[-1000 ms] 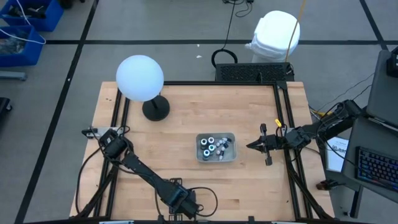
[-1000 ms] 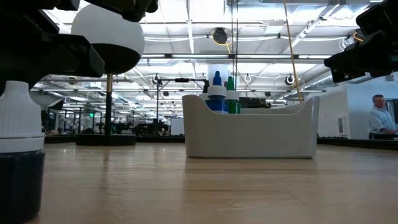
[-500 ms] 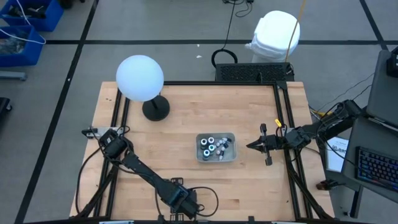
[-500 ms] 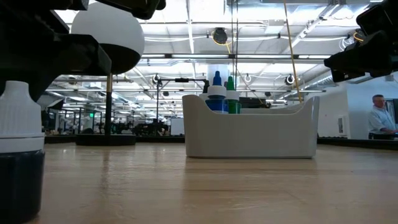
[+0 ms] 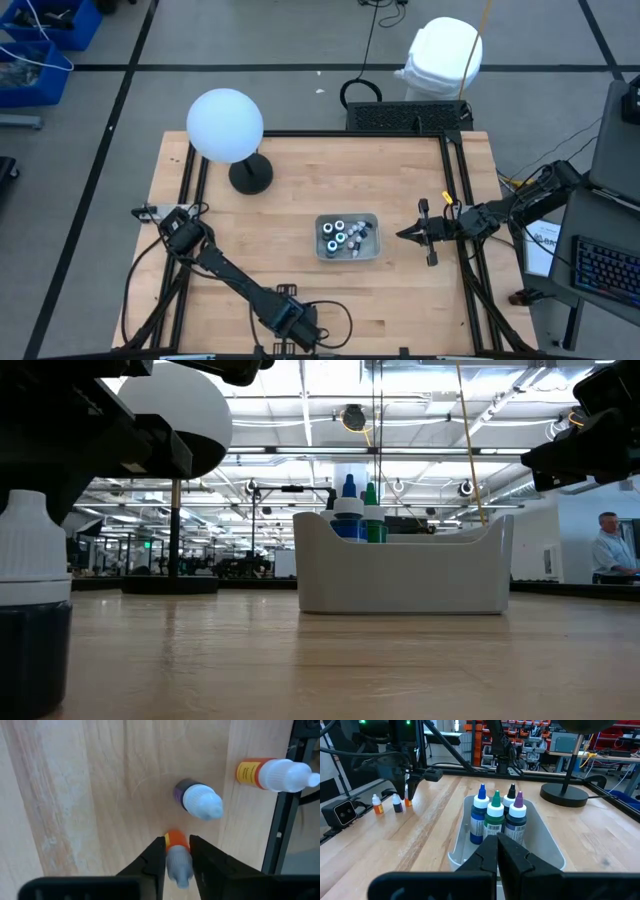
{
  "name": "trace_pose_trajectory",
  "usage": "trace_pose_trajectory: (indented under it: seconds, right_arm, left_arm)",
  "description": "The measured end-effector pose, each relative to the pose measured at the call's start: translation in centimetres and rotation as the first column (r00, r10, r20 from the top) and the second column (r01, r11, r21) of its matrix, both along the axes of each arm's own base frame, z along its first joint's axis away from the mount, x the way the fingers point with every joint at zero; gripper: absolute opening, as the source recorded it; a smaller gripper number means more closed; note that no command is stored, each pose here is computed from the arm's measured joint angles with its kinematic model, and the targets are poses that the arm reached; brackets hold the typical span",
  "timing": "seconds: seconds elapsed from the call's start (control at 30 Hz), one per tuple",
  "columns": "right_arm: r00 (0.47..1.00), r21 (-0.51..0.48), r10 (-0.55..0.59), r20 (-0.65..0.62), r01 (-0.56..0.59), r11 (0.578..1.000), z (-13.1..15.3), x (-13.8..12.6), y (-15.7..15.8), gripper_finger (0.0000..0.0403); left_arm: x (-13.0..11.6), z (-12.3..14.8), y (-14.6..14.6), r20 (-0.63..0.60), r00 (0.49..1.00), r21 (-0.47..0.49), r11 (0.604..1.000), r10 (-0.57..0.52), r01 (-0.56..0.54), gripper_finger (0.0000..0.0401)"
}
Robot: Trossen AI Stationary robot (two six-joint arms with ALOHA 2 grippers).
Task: Pick & Place food coloring
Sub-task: Put the small orange food coloring bottle into the gray bin
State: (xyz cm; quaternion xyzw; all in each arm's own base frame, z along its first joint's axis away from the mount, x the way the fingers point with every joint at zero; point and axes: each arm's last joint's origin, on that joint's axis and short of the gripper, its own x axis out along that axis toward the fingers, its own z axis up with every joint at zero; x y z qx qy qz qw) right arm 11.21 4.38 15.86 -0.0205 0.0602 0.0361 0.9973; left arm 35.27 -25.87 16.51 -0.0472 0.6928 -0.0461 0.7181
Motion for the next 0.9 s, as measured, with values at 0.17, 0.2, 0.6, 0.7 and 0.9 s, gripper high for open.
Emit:
trace_pose_trajectory:
  seconds: [0.17,0.2,0.6,0.7,0.9]
  right_arm:
    - [1.0,-0.003,0.0,0.001,0.0,1.0,0.0,0.0,0.0,0.0]
    - [1.0,-0.003,0.0,0.001,0.0,1.0,0.0,0.0,0.0,0.0]
    - [1.0,-0.002,-0.002,0.002,0.002,1.0,0.0,0.0,0.0,0.0]
    - [1.0,-0.003,-0.003,0.002,0.003,1.0,0.0,0.0,0.0,0.0]
    - [1.0,-0.003,-0.003,0.002,0.003,1.0,0.0,0.0,0.0,0.0]
  left_arm:
    - [-0.2,0.0,-0.3,0.001,0.999,0.002,0.999,-0.035,0.035,0.0069]
    - [-0.3,0.0,-0.3,0.002,0.999,0.003,0.999,-0.041,0.041,0.0069]
    - [0.1,0.9,-0.3,-0.001,0.995,-0.021,0.995,-0.1,0.1,0.0053]
    - [0.5,1.9,-0.2,0.021,0.993,-0.027,0.993,-0.118,0.119,0.0052]
    - [1.4,4.6,0.1,0.079,0.985,-0.007,0.988,-0.153,0.154,0.0051]
